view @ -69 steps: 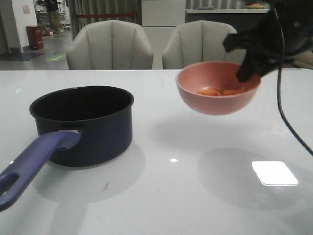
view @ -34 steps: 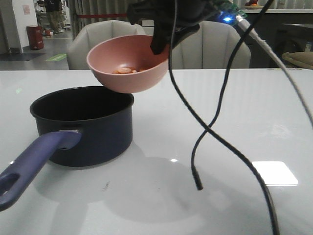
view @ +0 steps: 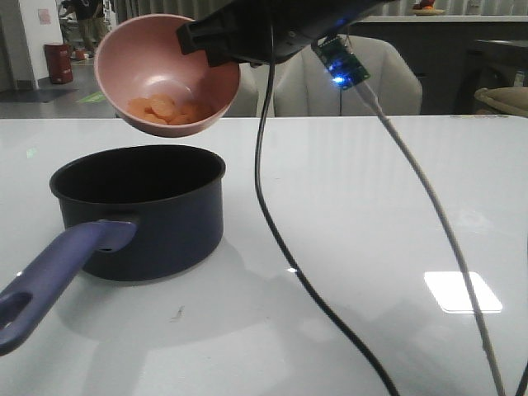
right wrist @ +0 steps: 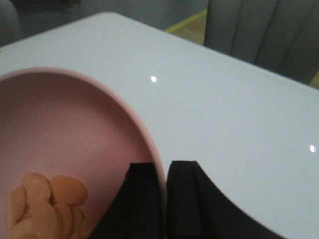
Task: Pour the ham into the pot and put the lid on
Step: 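Lift the pink bowl and carry it over the saucepan, then tilt the bowl with the right gripper to pour pieces into pot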
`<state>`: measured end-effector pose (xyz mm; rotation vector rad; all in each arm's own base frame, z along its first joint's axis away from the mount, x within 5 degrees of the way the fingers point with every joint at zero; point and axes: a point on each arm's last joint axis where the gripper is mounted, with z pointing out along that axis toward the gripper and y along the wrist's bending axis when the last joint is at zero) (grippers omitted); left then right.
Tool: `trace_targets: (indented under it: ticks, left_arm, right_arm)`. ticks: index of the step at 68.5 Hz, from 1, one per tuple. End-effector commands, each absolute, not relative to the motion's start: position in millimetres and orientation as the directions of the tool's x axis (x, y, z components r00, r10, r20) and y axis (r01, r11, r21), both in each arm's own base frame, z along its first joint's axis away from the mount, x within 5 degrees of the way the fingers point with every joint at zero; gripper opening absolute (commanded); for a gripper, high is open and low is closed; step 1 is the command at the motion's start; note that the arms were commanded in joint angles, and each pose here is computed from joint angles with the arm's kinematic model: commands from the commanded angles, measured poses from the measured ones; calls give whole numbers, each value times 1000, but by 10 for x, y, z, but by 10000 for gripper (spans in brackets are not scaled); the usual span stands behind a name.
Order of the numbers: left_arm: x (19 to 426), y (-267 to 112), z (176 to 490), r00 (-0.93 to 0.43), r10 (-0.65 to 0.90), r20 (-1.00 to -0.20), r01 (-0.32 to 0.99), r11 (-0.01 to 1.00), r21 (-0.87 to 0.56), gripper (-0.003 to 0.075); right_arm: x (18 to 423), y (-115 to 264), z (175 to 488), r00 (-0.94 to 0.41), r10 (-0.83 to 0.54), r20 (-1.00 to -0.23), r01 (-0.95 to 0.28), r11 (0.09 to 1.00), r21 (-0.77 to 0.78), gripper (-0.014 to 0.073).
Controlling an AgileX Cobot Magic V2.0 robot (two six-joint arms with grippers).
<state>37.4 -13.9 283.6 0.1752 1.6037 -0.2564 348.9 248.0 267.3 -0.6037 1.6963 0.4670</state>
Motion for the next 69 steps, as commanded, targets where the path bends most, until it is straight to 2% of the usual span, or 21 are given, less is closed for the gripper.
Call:
trace_targets:
  ticks: [1, 10, 22, 25, 26, 27, 28, 30, 31, 34, 38, 51, 61, 66, 69]
  left_arm:
    - [371, -134, 2978, 30, -81, -996, 275, 959, -70, 657]
    - [371, -134, 2978, 30, -81, -996, 275, 959, -70, 657]
    - [371, -134, 2978, 30, -81, -996, 275, 959, -70, 657]
    - [371, -134, 2978, 30, -81, -996, 275, 959, -70, 657]
    - [371, -134, 2978, 30, -81, -996, 275, 959, -70, 657]
    - [371, -134, 2978, 30, -81, -996, 275, 959, -70, 657]
    - [371, -134, 2978, 30, -81, -996, 275, 959, -70, 657]
    - [371, -134, 2978, 30, -81, -996, 275, 959, -70, 657]
    - [371, -134, 2978, 30, -81, -996, 275, 959, -70, 657]
    - [371, -134, 2978, 30, -81, -996, 275, 959, -70, 657]
    - [371, -134, 2978, 30, -81, -996, 275, 959, -70, 657]
    - [371, -134, 2978, 30, -81, -996, 275, 959, -70, 657]
    - [371, -134, 2978, 30, -81, -996, 275, 959, -70, 657]
    - [371, -134, 2978, 30, -81, -996, 275, 959, -70, 657]
    - [371, -134, 2978, 30, -81, -996, 275, 959, -70, 657]
  right_arm:
    - [3377, 2462, 3084, 181, 35, -983, -638, 765, -90, 138]
    - [3382, 2435, 2959, 348, 32, -937, -576, 796, -187, 138]
    - [3382, 2559, 2778, 527, -149, -837, -466, 772, -432, 138]
    - [3352, 2626, 2728, 601, -217, -770, -402, 750, -526, 138]
    - [3352, 2626, 2728, 601, -217, -770, -402, 750, -526, 138]
    - [3330, 2669, 2699, 634, -247, -732, -369, 736, -568, 138]
    - [3330, 2669, 2699, 634, -247, -732, -369, 736, -568, 138]
    - [3284, 2730, 2675, 706, -303, -641, -279, 713, -644, 138]
    - [3284, 2730, 2675, 706, -303, -641, -279, 713, -644, 138]
    - [3245, 2783, 2642, 750, -342, -566, -205, 694, -690, 138]
    - [3217, 2817, 2618, 778, -367, -510, -149, 681, -717, 138]
    - [3190, 2830, 2611, 811, -406, -421, -52, 666, -744, 138]
    - [3190, 2830, 2618, 812, -483, -327, 48, 613, -788, 138]
    - [3198, 2824, 2614, 806, -490, -331, 51, 616, -786, 138]
    - [3208, 2813, 2615, 799, -478, -366, 28, 637, -770, 138]
